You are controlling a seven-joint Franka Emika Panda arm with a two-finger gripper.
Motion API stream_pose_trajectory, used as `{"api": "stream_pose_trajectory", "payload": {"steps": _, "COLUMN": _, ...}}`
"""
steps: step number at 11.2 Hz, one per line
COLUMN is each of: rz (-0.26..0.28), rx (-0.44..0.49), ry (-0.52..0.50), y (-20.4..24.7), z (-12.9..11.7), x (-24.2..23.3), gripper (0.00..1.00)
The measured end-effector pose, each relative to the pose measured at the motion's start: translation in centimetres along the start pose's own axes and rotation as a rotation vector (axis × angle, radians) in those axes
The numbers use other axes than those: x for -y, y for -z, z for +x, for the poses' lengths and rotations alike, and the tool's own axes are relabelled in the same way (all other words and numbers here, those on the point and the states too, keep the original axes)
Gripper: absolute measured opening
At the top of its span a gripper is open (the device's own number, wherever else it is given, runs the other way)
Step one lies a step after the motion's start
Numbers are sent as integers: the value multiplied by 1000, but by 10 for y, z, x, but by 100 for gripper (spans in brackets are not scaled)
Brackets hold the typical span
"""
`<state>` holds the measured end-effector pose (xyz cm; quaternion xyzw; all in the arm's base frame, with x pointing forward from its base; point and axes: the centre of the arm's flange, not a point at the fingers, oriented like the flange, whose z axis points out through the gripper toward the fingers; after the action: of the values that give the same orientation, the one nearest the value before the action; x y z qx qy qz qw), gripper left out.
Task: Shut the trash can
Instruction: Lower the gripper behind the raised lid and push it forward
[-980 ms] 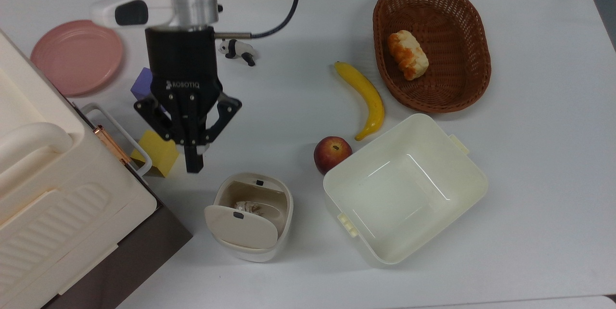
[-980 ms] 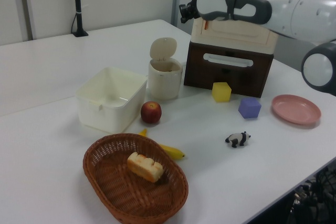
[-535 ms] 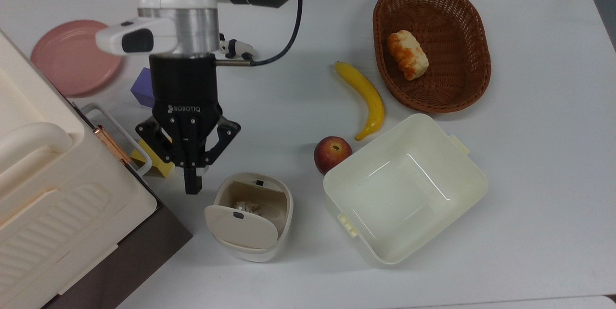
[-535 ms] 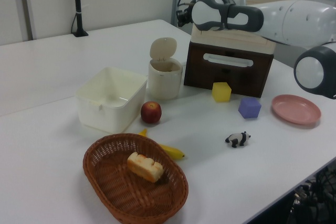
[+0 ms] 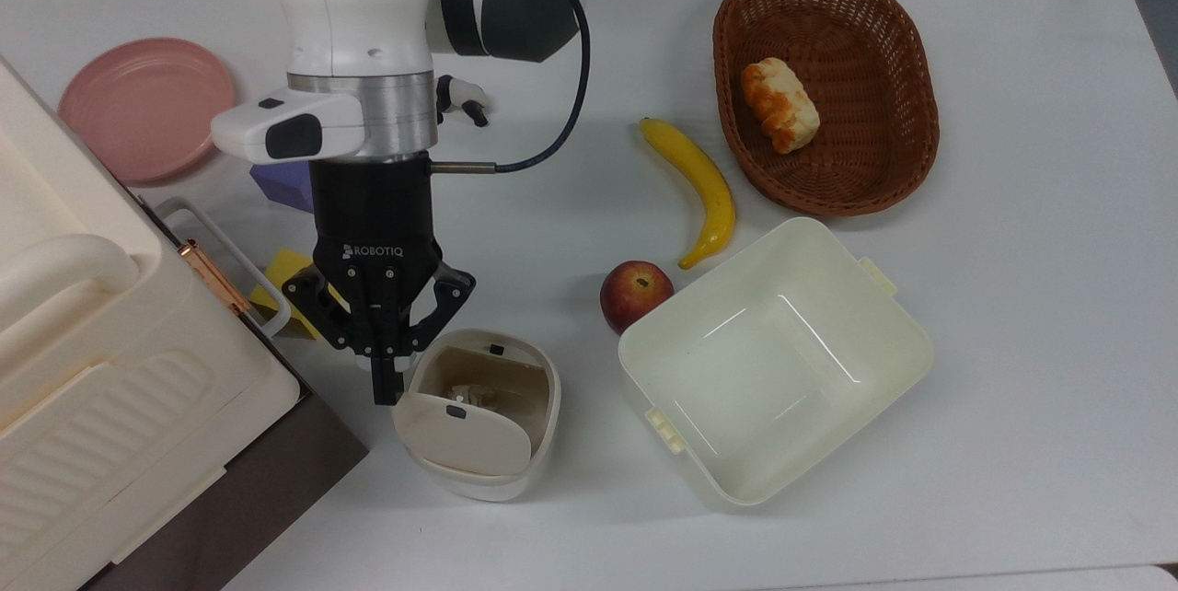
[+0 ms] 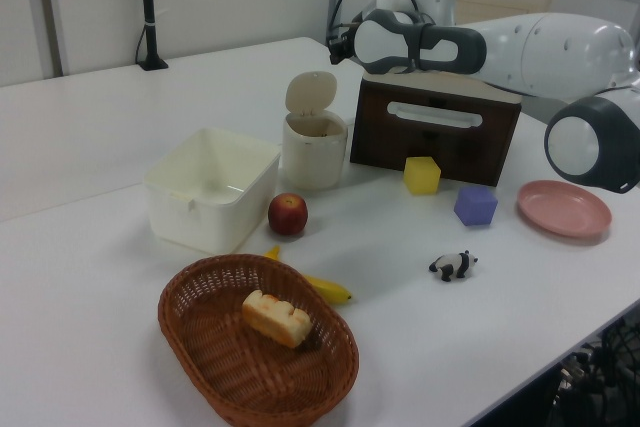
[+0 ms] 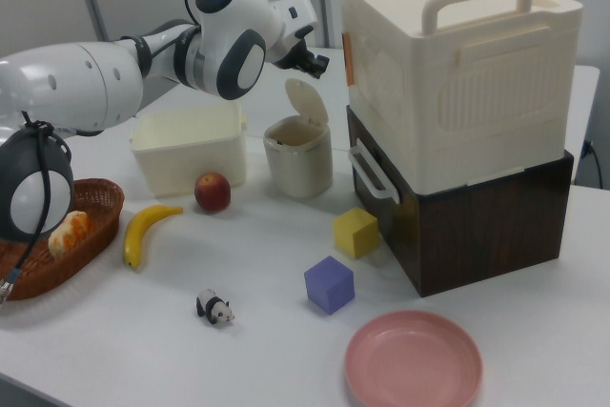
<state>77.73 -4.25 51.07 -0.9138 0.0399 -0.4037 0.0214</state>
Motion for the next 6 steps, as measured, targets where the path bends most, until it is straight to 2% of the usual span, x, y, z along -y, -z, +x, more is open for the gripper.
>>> {"api": "stream_pose_trajectory", "payload": {"steps": 6, "rz": 12, "rx": 5, "ry": 23, "y": -9, "z": -5, "x": 12, "gripper": 4}}
